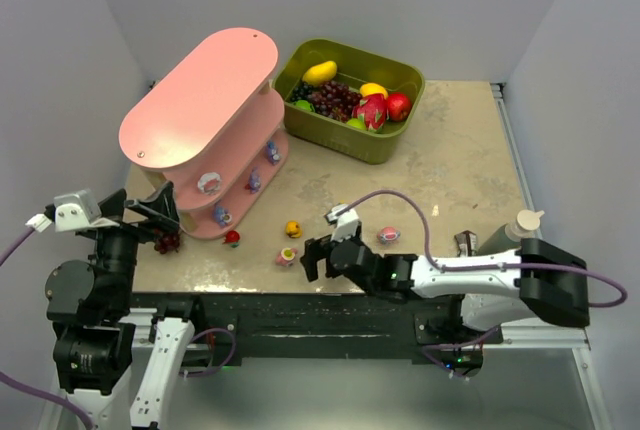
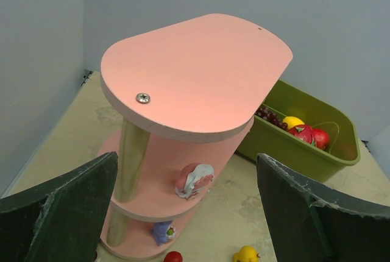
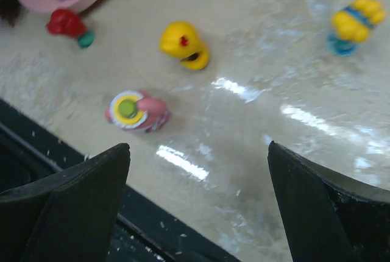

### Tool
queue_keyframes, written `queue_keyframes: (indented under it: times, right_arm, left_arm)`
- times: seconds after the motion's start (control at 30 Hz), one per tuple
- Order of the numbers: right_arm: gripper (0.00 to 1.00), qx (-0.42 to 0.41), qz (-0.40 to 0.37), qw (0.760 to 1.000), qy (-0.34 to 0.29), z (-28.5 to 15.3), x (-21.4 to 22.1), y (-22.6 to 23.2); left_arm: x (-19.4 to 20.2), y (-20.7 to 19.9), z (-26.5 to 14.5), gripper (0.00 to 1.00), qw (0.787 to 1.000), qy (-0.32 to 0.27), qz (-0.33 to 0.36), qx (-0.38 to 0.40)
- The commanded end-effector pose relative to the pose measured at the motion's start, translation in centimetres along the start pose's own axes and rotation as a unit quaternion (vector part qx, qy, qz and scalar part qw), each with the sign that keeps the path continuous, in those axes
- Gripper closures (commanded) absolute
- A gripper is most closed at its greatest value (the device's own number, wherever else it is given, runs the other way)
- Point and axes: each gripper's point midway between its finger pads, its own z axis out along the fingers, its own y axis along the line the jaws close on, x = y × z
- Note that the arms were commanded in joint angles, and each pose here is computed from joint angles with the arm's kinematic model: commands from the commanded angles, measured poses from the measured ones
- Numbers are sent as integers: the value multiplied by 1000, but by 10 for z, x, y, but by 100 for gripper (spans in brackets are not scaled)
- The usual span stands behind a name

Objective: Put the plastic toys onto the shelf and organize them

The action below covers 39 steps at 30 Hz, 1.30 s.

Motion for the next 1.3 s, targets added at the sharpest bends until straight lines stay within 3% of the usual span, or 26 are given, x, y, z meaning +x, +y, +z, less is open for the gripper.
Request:
queue_keyframes:
  times: [0.0, 0.17, 0.53, 0.73, 1.03, 1.27]
  right_arm:
    - [1, -65, -67, 996, -8, 8, 10, 55]
    - [1, -73, -97, 992, -21, 27, 22, 76]
    - [2, -43, -120, 992, 1, 70, 70, 70]
    - [8, -8, -122, 992, -13, 89, 76, 64]
    - [24, 22, -99, 995, -18, 90, 82, 49]
    - [52, 29, -98, 995, -23, 91, 82, 45]
  left_arm:
    - [-2, -4, 2, 0, 1000, -7, 5, 11]
    - [-1, -4, 2, 1, 1000, -6, 6, 12]
    - [4, -3, 5, 0, 1000, -3, 11, 12]
    - [5, -1, 5, 0, 1000, -2, 13, 10]
    - [5, -2, 6, 0, 1000, -2, 14, 11]
    - [6, -2, 6, 0, 1000, -1, 14, 12]
